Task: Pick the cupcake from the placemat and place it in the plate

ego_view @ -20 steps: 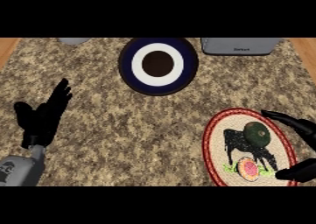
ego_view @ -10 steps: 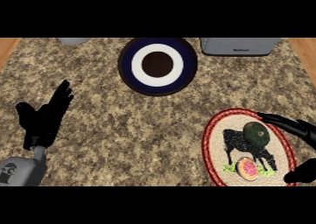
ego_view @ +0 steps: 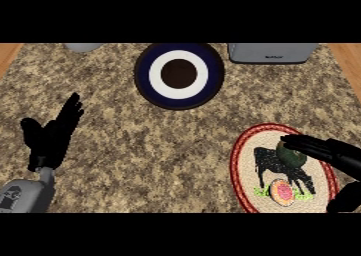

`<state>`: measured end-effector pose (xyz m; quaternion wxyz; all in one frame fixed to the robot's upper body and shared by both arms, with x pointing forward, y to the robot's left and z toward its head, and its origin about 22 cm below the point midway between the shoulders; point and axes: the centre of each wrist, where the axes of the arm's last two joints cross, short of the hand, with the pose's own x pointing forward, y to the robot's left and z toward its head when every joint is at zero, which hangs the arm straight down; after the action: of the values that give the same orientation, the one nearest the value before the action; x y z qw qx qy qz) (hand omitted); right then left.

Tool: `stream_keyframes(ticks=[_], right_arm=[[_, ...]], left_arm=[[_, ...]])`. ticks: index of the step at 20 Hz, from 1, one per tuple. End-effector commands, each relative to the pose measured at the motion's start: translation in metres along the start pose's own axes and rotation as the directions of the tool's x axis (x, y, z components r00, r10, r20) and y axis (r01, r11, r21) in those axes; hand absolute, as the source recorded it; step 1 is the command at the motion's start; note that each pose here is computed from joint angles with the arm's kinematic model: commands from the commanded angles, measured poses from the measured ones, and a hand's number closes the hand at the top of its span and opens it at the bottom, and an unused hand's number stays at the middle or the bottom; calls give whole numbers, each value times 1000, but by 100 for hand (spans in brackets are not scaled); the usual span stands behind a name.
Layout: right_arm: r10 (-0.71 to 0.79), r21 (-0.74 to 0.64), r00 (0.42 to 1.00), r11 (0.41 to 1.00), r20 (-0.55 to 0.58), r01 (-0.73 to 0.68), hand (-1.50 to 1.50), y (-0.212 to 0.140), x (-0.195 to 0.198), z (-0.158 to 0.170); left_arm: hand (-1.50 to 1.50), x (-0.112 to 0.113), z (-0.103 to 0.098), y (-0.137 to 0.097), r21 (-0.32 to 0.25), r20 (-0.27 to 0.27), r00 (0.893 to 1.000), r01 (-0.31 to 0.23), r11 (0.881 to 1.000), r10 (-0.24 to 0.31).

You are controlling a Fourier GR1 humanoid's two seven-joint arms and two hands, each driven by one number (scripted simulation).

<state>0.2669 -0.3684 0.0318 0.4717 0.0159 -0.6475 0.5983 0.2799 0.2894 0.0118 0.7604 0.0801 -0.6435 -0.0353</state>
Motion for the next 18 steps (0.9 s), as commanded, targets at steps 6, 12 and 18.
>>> stream_keyframes(ticks=[6,12,18], right_arm=[[105,145,993,985,-51,-97,-150,4,4,-26],[125,196,990,975,-69,-109,-150,20,27,-39],[158,183,983,973,-90,-140,-150,44,30,-56]], left_arm=[[0,3,6,6,-3,14,1000,-11,1000,11],[0,-12,20,-10,-1,2,1000,-14,1000,14],[0,6,-5,5,1,-4,1000,1,1000,-1]])
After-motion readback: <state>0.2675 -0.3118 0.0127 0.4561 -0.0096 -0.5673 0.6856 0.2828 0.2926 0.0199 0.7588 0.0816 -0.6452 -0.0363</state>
